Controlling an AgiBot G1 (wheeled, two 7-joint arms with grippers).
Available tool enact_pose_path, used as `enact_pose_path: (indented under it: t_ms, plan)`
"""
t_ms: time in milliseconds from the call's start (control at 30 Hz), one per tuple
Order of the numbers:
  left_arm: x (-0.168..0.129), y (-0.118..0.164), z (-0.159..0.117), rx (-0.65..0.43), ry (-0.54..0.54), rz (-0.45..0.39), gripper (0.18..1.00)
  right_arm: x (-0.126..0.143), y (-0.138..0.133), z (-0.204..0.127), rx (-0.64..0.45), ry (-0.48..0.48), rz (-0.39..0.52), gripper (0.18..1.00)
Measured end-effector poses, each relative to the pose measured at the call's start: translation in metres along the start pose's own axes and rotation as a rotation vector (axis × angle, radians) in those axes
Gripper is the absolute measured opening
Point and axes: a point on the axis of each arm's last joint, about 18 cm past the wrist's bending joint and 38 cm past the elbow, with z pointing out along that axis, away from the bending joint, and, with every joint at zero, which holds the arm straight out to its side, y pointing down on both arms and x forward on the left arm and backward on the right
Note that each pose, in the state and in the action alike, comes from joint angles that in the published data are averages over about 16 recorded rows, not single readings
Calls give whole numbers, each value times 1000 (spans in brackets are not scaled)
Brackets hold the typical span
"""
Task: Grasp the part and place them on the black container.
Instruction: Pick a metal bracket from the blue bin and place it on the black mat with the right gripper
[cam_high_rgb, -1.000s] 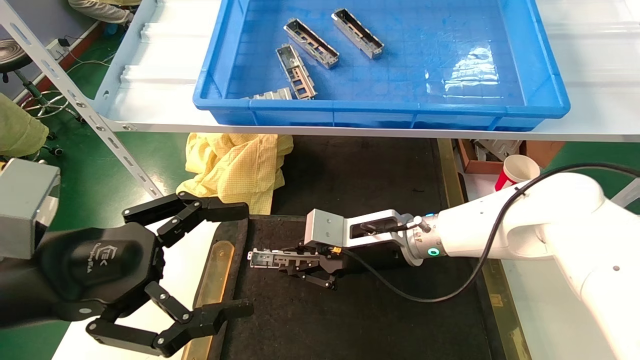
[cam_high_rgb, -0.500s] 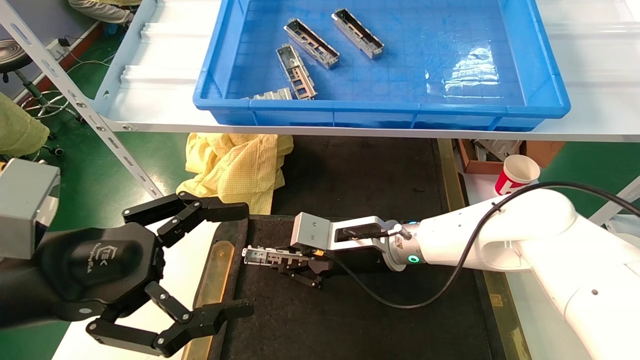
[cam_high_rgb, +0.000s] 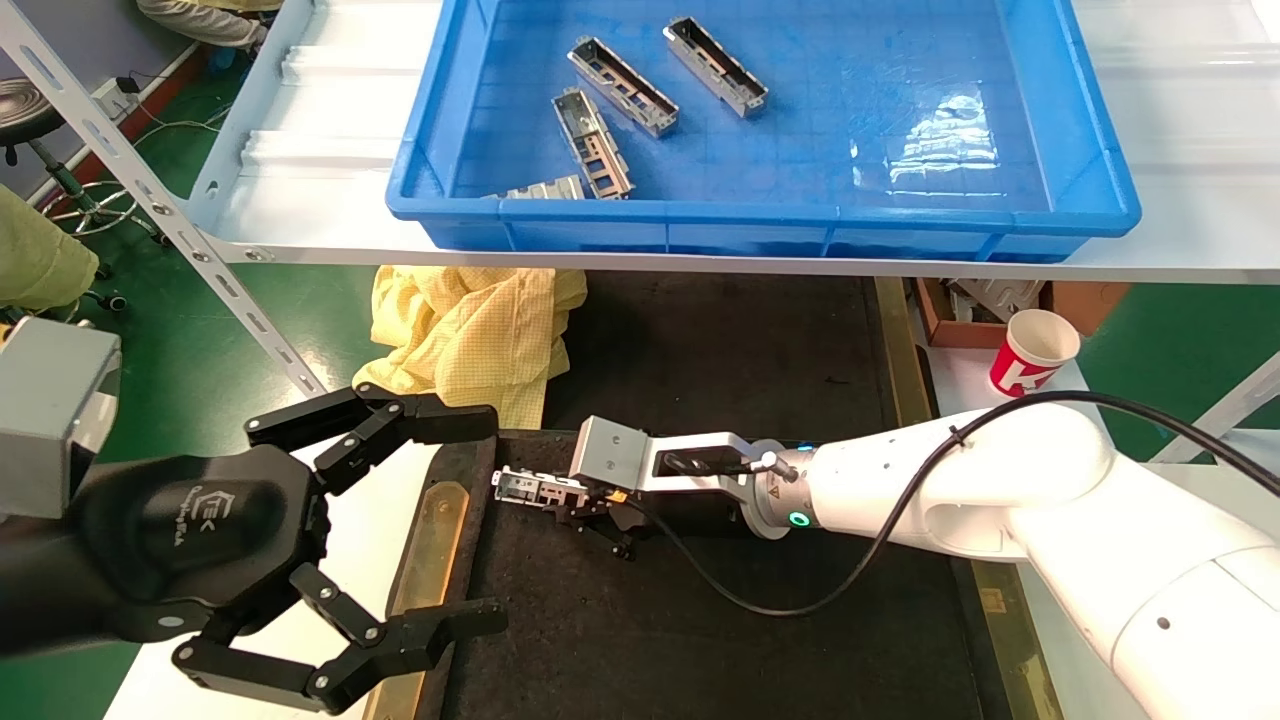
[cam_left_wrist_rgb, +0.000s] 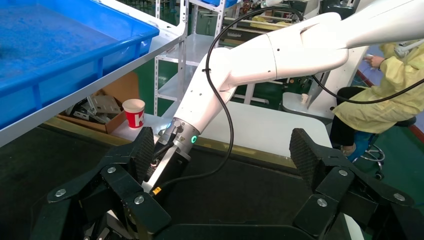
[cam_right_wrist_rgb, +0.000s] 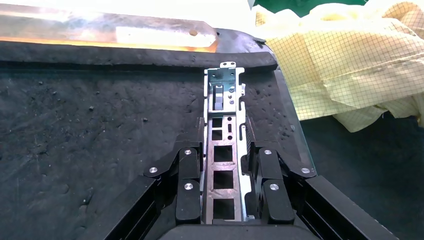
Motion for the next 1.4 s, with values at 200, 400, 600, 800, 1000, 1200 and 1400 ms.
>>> enact_pose_path:
  t_ms: [200, 400, 600, 800, 1000, 1200, 1400]
  plan:
    - [0, 0, 0, 0, 0, 0, 1001, -3, -4, 0, 7, -18, 0, 341]
    - [0, 0, 0, 0, 0, 0, 1001, -6, -6, -1, 14, -45, -1, 341]
    - [0, 0, 0, 0, 0, 0, 1001, -9, -7, -3, 17, -68, -3, 341]
    - [0, 0, 0, 0, 0, 0, 1001, -11, -6, -3, 16, -86, -9, 341]
    - [0, 0, 0, 0, 0, 0, 1001, -14, -5, -3, 11, -100, -16, 341]
    - [0, 0, 0, 0, 0, 0, 1001, -16, -4, -2, 5, -105, -23, 342]
    - [0, 0, 0, 0, 0, 0, 1001, -15, -3, -1, 2, -101, -27, 351]
